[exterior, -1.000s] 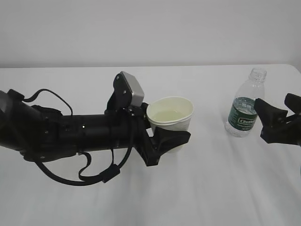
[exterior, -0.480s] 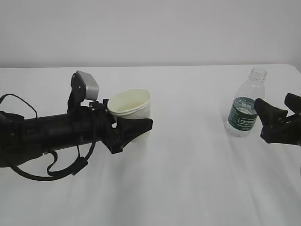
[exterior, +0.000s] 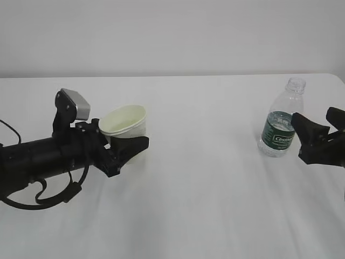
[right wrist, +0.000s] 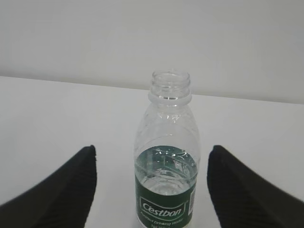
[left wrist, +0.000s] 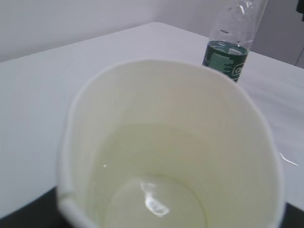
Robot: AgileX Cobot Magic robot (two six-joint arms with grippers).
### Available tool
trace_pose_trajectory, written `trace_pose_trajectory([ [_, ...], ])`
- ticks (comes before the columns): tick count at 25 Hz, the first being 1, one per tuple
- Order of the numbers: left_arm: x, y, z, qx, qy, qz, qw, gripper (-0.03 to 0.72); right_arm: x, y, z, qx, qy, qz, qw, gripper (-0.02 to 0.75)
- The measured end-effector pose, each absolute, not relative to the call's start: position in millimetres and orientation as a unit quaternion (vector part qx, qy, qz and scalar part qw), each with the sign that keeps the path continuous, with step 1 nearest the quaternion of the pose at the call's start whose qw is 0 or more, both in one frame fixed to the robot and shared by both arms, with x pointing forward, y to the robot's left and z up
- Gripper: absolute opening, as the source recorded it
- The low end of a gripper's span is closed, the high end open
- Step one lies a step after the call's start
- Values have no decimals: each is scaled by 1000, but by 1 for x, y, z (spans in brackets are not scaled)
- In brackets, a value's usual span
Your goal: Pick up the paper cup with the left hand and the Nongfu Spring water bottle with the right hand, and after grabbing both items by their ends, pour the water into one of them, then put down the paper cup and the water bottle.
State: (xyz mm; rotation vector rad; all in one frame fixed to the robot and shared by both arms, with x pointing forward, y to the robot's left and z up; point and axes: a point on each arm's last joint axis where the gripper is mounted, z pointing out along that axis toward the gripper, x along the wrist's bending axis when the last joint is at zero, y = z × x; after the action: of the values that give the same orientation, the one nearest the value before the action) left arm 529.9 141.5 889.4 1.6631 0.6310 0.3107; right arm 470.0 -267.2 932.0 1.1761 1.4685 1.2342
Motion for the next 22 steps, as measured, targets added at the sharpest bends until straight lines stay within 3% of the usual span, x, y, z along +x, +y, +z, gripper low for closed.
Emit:
trace_pose_trajectory([
  [22, 533, 195, 873, 675, 414, 287, 539, 442, 470, -267, 932, 472, 589, 495, 431, 552],
])
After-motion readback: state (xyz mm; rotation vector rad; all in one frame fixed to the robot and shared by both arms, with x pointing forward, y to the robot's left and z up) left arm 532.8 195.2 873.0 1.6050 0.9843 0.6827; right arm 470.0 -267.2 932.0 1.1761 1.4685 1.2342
